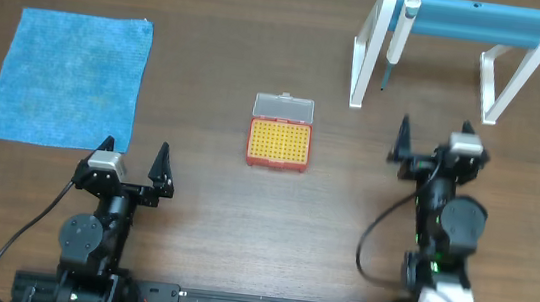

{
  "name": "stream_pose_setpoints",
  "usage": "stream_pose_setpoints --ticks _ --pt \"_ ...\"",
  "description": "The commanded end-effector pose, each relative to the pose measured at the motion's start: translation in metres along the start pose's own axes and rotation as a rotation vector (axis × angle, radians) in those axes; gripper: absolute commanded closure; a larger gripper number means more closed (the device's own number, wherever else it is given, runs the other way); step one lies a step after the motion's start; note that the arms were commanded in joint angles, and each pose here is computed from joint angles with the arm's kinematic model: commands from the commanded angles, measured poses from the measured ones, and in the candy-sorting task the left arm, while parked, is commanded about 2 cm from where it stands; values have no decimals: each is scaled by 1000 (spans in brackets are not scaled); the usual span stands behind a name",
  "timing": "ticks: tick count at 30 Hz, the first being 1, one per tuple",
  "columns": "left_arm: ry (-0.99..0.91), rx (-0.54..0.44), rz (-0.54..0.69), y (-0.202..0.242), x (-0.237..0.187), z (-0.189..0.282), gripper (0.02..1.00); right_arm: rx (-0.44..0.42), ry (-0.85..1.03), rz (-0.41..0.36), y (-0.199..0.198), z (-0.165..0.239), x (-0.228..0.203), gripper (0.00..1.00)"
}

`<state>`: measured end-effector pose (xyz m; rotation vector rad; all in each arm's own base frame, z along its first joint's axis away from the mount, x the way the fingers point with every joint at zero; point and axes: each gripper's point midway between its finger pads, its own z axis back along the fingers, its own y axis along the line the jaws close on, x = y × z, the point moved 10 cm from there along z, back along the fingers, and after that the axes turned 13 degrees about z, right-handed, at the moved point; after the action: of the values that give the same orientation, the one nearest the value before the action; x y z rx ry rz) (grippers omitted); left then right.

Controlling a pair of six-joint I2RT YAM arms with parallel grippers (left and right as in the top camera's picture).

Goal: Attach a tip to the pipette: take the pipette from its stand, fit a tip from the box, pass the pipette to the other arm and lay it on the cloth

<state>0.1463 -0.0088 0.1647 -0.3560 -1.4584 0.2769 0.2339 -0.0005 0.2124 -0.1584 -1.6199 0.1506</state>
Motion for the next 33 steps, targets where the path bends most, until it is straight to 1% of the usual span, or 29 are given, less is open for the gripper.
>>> stream_pose_setpoints --ticks 1,3,8,13,15,17,18,19,24,26,33 --pt "-5 15 -9 2 0 0 20 67 -16 -96 17 -52 -5 29" --pt "-5 15 -9 2 0 0 23 74 -1 -96 21 -77 -9 29" --pt "-5 15 -9 2 0 0 23 74 6 -96 22 -104 -9 27" --pt "-5 15 -9 2 0 0 23 80 36 -84 26 -129 -18 27" --pt "-5 15 -9 2 0 0 20 74 46 -83 26 -133 -20 27" --pt "-5 15 -9 2 0 0 20 76 54 -54 27 -134 -22 27" --pt "-5 15 -9 2 0 0 23 77 56 -26 27 -134 -23 27" --pt "-5 15 -9 2 0 0 23 77 54 -19 27 -134 -22 27" --pt "-5 15 -9 2 0 0 20 83 86 -18 27 -138 -23 27" --pt "-5 15 -9 2 0 0 23 82 83 4 26 -140 -23 27" --pt "-5 15 -9 2 0 0 23 79 75 4 27 -150 -26 27"
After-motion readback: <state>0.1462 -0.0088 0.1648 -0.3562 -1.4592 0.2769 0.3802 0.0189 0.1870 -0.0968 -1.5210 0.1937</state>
